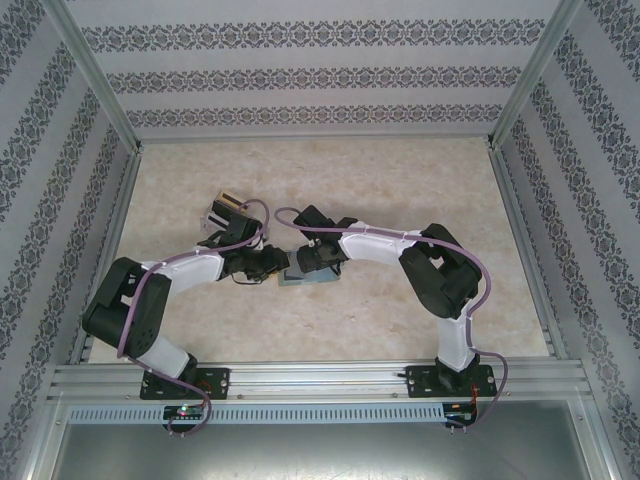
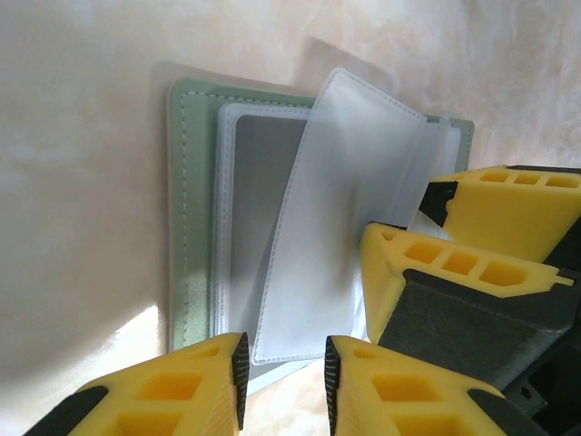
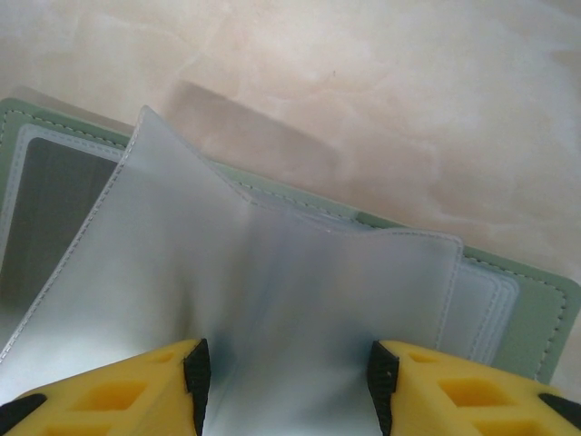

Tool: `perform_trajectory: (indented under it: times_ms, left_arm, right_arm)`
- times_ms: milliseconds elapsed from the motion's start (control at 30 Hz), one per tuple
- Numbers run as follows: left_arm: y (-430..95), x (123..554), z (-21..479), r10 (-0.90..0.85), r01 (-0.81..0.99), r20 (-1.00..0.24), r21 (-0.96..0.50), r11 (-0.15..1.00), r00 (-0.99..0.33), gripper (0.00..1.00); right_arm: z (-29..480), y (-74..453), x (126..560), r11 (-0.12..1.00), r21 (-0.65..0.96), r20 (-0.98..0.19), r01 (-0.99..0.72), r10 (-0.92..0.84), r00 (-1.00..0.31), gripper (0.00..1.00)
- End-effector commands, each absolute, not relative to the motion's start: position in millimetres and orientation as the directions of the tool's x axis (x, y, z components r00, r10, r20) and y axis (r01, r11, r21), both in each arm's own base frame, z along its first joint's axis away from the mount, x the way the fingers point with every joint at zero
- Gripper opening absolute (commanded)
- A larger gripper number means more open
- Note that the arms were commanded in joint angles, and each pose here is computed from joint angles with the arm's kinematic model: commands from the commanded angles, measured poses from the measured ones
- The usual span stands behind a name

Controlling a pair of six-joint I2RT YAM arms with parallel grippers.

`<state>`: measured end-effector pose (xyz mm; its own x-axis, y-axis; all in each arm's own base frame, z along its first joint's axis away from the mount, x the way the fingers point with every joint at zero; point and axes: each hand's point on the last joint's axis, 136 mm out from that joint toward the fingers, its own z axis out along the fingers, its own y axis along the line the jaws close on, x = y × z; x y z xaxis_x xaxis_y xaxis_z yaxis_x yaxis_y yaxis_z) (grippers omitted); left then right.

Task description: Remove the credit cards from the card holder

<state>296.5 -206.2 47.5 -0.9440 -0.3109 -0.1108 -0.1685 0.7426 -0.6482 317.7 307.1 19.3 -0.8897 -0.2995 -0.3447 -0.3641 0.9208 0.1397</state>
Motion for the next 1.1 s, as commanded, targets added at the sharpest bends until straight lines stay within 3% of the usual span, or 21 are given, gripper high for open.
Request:
perform_trajectory:
  times_ms: [0, 200, 600, 900, 1067]
  left_arm:
    - [-222.2, 296.3, 45.7, -0.269, -0.135, -0.099, -0.673, 0.727, -0.958, 0.30]
    - [-217.6, 296.1, 32.2, -0.273, -0.165, -0.082, -0.622, 0.765, -0.959, 0.30]
    - [-229.7, 301.7, 40.8, -0.266, -0.137, -0.087, -0.683, 0.718, -0.960, 0.24]
    - [-244.2, 308.3, 52.8, -0.233, -0.085, -0.102, -0.734, 0.674, -0.967, 0.19]
    - [-262.9, 312.3, 71.5, -0.194, -0.021, -0.136, -0.766, 0.643, -0.971, 0.23]
  right_arm:
    - [-11.3, 286.4, 301.3, 0.938, 0.113, -0.241, -0.328, -0.294, -0.925, 0.52]
    - [-11.7, 285.8, 301.3, 0.938, 0.115, -0.239, -0.326, -0.292, -0.926, 0.51]
    - [-4.4, 287.8, 302.3, 0.936, 0.159, -0.245, -0.314, -0.270, -0.931, 0.51]
    - [75.0, 290.9, 307.1, 0.890, 0.358, -0.350, -0.284, -0.154, -0.924, 0.55]
    - [100.2, 262.9, 310.7, 0.900, 0.369, -0.416, -0.234, -0.065, -0.907, 0.59]
